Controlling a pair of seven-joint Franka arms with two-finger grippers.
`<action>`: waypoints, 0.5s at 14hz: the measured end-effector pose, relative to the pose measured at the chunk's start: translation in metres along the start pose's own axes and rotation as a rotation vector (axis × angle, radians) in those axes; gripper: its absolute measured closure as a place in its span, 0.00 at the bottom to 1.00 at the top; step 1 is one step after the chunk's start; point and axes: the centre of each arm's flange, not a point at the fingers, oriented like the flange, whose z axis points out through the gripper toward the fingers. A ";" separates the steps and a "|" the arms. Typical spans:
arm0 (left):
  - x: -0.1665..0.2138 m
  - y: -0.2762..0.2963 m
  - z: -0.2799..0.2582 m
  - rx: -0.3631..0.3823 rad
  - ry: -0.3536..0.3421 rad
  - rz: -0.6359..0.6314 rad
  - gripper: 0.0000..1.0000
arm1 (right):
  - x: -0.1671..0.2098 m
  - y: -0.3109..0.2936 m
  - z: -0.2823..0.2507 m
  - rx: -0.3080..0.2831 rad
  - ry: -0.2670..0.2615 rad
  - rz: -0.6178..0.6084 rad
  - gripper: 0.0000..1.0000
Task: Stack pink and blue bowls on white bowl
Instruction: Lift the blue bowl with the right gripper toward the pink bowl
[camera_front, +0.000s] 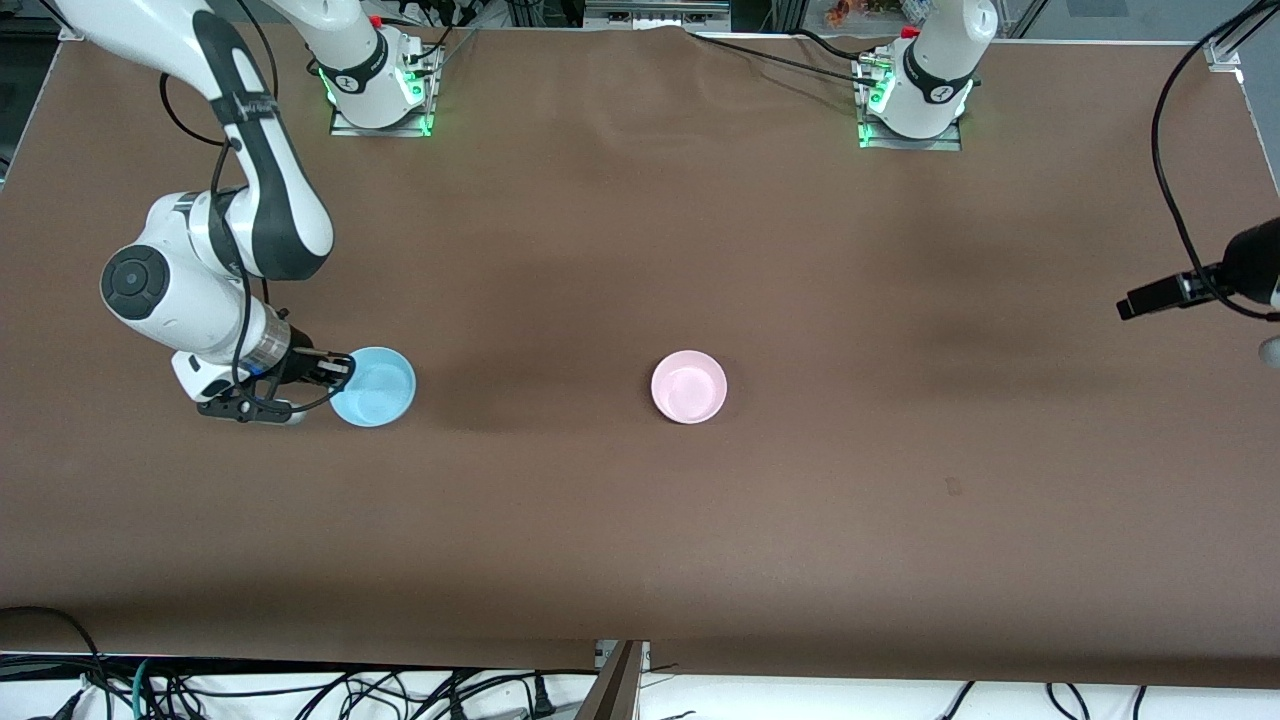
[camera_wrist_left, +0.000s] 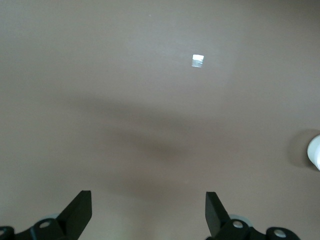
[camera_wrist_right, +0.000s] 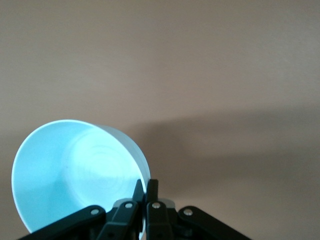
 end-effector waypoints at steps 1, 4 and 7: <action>-0.007 0.008 -0.008 -0.001 0.009 0.016 0.00 | 0.001 -0.023 -0.012 0.004 -0.003 0.018 0.97; -0.022 0.033 -0.022 0.020 0.028 0.047 0.00 | -0.014 -0.113 -0.029 0.017 0.008 0.082 0.97; -0.024 0.035 -0.023 0.028 0.030 0.072 0.00 | -0.043 -0.212 -0.012 0.024 0.007 0.141 0.97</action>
